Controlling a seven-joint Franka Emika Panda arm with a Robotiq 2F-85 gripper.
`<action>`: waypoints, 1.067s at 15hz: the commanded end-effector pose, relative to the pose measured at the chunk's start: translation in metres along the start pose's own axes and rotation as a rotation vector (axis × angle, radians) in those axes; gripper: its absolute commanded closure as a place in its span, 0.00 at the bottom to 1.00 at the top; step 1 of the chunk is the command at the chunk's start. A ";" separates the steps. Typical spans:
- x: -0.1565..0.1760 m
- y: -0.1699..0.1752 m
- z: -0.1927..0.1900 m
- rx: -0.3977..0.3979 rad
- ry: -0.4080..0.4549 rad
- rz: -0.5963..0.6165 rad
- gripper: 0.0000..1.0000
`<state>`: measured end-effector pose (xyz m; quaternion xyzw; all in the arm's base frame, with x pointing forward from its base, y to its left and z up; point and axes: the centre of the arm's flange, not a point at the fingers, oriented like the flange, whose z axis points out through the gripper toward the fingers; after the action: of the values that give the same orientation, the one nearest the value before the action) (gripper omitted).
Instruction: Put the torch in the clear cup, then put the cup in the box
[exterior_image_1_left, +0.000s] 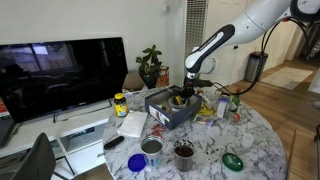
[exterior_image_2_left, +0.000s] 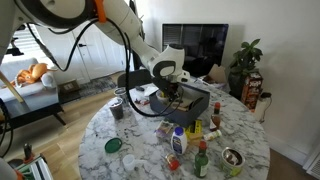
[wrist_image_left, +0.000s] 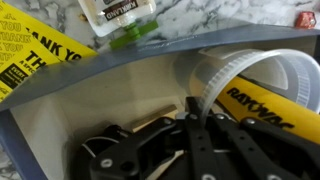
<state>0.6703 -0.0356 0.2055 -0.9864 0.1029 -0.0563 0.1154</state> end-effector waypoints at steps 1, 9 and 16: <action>-0.001 -0.005 0.000 -0.020 -0.007 0.006 0.69; -0.010 0.003 -0.073 -0.065 0.029 -0.001 0.11; -0.048 -0.035 -0.164 -0.057 0.009 -0.119 0.00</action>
<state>0.6493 -0.0558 0.3233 -0.9895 0.0895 -0.0782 0.0819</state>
